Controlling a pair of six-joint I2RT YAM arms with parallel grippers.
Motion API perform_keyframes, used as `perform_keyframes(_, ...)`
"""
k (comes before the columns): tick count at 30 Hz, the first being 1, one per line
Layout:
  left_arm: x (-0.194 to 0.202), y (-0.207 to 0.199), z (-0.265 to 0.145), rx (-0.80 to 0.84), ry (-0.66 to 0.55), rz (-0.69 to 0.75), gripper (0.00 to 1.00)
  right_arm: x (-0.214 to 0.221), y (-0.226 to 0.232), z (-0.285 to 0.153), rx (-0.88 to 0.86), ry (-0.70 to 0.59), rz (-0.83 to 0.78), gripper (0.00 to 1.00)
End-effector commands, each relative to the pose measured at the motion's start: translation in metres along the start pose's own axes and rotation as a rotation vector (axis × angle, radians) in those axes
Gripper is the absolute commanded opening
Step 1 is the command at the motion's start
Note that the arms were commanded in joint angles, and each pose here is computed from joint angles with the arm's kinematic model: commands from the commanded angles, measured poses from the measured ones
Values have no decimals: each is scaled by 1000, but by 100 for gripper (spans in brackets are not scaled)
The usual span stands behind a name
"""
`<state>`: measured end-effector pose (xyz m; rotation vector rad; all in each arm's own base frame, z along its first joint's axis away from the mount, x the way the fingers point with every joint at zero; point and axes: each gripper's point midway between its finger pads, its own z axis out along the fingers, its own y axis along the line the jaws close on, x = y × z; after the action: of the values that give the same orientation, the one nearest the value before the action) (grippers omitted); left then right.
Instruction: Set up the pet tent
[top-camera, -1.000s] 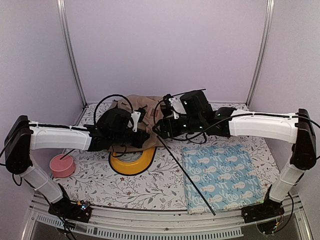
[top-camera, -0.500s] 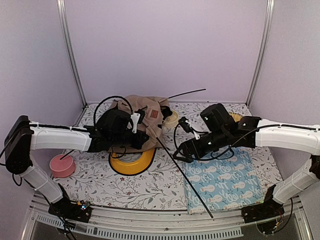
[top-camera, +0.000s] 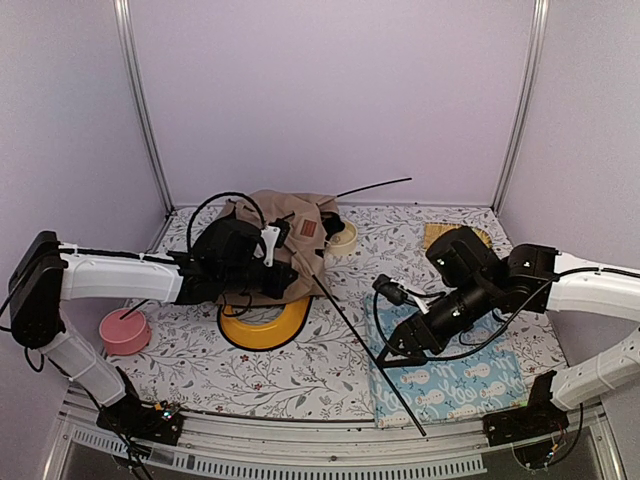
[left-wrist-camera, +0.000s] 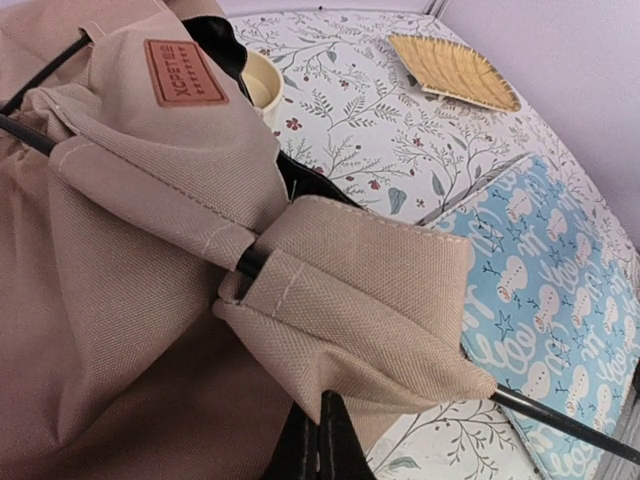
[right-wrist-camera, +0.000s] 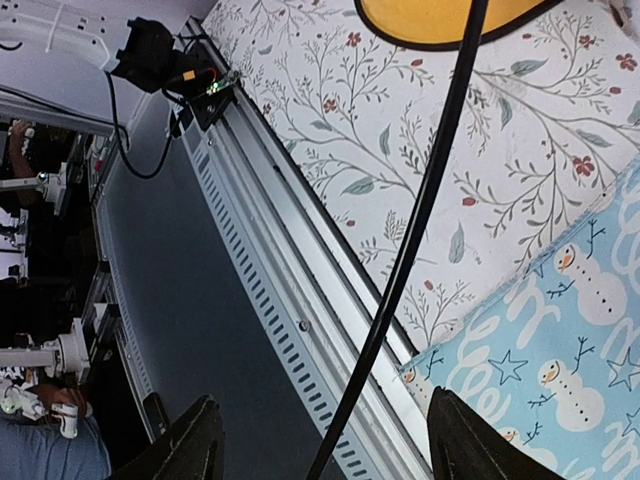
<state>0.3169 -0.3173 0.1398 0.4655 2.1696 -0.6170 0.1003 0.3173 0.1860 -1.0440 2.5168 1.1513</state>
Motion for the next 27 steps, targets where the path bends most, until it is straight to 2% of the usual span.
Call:
perform_keyframes(1, -13, 5, -4, -8, -39, -22, 0, 35, 8, -2, -43, 103, 46, 70)
perform_keyframes(8, -13, 5, -3, -9, -35, -22, 0, 56, 14, -1, -85, 138, 79, 67)
perform_keyframes(27, -16, 9, -8, -25, -39, -28, 0, 78, 26, 0, -160, 214, 100, 61)
